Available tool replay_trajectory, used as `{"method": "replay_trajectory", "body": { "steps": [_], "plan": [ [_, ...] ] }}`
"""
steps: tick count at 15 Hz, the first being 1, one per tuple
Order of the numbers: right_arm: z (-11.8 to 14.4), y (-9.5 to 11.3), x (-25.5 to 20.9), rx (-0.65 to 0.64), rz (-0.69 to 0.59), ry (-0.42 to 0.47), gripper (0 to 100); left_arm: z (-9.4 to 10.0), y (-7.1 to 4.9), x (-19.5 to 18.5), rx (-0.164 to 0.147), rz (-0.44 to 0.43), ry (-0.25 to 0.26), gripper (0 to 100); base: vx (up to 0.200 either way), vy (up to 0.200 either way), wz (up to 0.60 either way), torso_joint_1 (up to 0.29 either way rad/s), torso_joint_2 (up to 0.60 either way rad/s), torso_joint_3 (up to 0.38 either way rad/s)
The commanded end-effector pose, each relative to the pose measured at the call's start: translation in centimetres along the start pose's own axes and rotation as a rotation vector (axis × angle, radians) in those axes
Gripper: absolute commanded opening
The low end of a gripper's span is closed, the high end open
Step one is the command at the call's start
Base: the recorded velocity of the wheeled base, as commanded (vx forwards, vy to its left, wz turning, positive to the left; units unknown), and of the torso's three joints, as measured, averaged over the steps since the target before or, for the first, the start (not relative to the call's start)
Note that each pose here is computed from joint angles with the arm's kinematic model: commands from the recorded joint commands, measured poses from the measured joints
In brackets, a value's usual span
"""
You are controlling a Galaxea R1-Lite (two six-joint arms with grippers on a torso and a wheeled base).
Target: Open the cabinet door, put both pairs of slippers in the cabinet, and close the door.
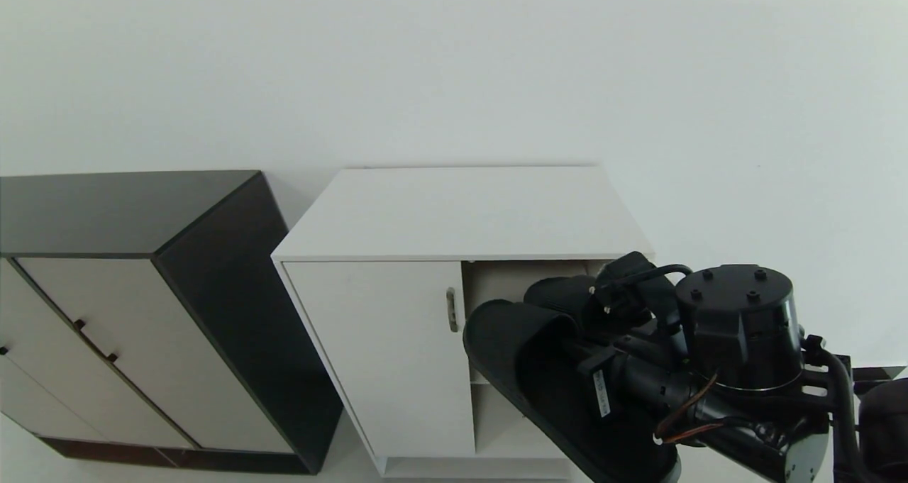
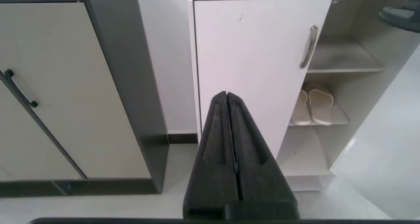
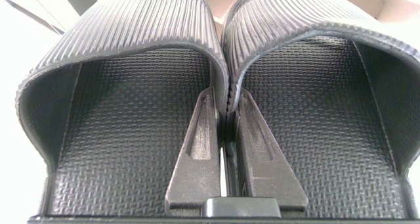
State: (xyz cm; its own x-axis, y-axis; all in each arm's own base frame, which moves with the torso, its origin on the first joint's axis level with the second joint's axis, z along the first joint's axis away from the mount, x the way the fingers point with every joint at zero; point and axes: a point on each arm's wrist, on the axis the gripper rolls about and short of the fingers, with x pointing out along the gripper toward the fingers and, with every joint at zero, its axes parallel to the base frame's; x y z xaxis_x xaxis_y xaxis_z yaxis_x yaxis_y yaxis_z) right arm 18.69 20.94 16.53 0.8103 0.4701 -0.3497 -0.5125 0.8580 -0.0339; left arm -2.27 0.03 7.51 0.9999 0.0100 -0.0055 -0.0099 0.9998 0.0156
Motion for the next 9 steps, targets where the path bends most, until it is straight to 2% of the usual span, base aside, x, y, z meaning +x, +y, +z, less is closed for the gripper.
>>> {"method": "replay_trajectory", "body": {
  "steps": [1, 4, 9],
  "plan": [
    [-0.1, 0.02, 0.0, -0.003, 0.001, 0.003, 0, 0.01, 0.0, 0.01, 0.0, -0.001, 0.001, 0, 0.0, 0.0, 0.0, 0.0, 0.0, 0.0],
    [-0.13, 0.02, -0.01, -0.015, 0.001, 0.003, 0, 0.0, 0.0, 0.01, 0.0, -0.001, 0.002, 0, 0.0, 0.0, 0.0, -0.073, 0.18, 0.098],
    [-0.17, 0.02, -0.01, -0.016, 0.002, 0.005, 0, 0.01, 0.0, 0.01, 0.0, 0.001, 0.001, 0, 0.0, 0.0, 0.0, -0.208, 0.5, 0.289]
  ]
}}
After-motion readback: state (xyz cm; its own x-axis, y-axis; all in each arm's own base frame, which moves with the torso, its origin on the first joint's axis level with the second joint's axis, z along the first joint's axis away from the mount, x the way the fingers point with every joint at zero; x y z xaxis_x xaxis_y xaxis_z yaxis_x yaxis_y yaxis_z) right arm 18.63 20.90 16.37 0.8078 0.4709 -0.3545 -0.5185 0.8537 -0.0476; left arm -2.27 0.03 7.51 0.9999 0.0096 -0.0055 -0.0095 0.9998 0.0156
